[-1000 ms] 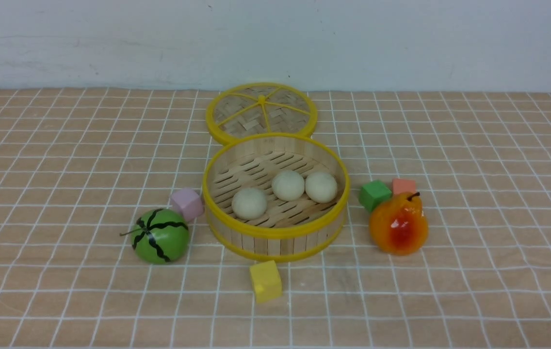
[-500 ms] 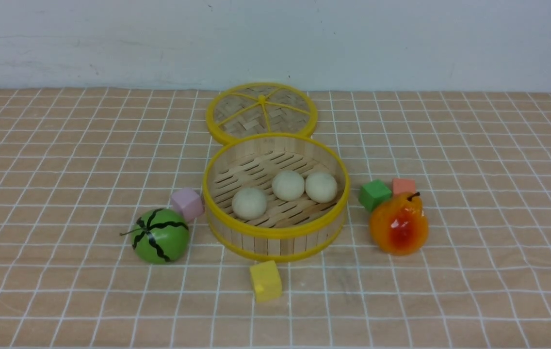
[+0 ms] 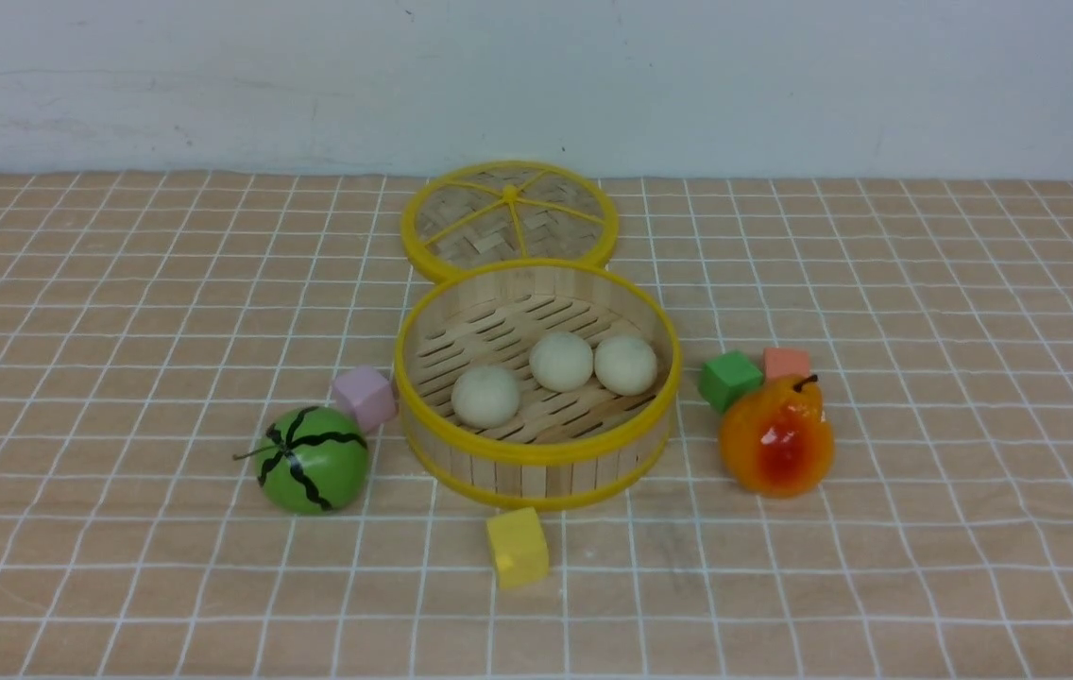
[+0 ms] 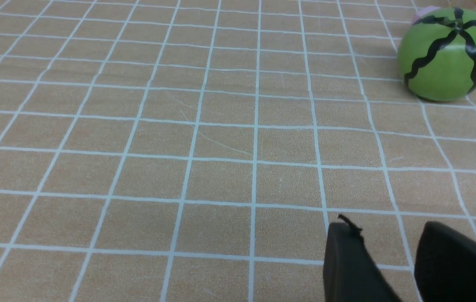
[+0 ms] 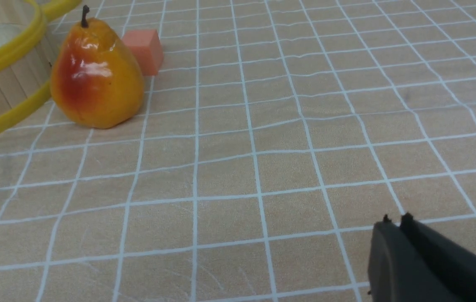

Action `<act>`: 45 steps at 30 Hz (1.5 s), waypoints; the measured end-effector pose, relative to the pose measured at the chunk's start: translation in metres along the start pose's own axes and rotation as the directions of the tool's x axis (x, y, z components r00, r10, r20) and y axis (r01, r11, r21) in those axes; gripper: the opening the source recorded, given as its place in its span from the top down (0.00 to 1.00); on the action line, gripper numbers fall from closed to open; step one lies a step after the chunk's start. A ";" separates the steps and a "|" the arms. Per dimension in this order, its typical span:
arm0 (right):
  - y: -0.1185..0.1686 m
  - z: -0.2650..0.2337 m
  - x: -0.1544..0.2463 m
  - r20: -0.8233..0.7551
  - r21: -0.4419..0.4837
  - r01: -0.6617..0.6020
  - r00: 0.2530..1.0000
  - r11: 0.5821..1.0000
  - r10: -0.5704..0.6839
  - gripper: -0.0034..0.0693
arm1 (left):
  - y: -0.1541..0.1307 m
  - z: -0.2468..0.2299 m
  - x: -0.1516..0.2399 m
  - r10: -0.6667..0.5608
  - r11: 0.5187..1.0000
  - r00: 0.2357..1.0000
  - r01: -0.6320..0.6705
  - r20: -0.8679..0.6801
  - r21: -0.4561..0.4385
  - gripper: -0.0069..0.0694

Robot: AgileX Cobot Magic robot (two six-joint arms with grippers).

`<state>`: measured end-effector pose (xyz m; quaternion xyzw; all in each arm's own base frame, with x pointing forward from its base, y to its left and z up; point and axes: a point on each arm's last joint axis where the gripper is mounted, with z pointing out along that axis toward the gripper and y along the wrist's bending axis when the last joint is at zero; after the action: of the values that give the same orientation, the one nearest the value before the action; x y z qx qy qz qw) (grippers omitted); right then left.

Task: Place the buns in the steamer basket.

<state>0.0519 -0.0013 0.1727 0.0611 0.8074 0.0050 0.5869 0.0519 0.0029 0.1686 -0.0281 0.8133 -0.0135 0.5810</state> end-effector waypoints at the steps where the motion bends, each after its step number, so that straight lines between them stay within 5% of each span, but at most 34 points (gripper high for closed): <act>1: 0.000 0.000 0.000 0.000 0.000 0.000 1.000 1.000 0.000 0.92 | 0.000 0.000 0.000 0.000 1.000 1.000 0.000 0.000 0.000 0.60; 45: 0.000 0.000 0.000 0.000 0.000 0.000 1.000 1.000 0.000 0.84 | 0.000 0.000 0.000 0.000 1.000 1.000 0.000 0.000 0.000 0.60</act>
<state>0.0519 -0.0013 0.1727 0.0611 0.8073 0.0050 0.5870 0.0519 0.0029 0.1686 -0.0281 0.8133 -0.0135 0.5810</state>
